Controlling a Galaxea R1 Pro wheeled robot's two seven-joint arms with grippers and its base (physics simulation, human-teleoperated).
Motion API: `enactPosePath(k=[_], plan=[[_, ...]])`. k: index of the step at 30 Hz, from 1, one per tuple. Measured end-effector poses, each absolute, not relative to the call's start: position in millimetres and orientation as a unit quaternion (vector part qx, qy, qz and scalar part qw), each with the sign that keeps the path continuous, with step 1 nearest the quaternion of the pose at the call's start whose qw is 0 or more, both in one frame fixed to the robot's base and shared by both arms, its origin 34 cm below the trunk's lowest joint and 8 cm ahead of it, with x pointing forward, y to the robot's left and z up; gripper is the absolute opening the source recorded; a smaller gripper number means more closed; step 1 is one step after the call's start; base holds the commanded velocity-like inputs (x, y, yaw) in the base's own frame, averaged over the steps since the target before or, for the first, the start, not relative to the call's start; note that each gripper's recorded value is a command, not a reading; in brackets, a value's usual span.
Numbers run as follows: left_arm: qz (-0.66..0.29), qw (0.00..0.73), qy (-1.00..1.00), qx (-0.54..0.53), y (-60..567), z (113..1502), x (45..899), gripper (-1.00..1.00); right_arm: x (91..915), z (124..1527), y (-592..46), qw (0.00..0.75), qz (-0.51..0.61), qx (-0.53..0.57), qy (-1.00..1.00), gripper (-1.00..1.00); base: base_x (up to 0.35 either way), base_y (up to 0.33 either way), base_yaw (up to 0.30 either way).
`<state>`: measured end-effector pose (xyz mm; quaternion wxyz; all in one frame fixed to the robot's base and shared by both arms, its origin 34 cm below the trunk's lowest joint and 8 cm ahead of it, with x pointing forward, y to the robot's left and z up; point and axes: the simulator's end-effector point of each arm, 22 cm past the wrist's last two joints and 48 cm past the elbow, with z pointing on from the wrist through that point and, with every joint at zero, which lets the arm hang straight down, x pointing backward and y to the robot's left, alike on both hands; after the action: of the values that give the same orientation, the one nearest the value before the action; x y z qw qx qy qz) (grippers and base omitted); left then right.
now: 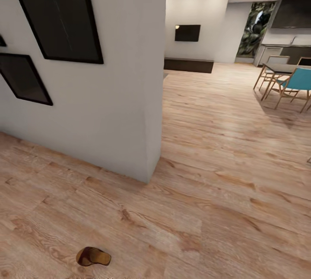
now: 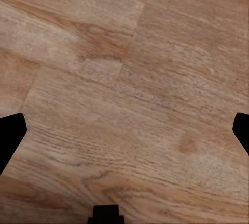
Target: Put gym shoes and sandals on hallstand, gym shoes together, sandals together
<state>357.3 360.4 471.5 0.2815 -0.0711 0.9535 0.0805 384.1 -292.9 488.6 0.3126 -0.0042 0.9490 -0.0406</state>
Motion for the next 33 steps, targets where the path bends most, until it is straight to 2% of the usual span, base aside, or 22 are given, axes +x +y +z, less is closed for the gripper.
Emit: enactPosePath(k=[33], plan=[[0.091,0.282,0.951,-0.092,375.6,469.5,355.2,1.00,381.5,483.5,-292.6,0.309,-0.040,-0.005,0.950,1.00,0.000,0.000,0.279]])
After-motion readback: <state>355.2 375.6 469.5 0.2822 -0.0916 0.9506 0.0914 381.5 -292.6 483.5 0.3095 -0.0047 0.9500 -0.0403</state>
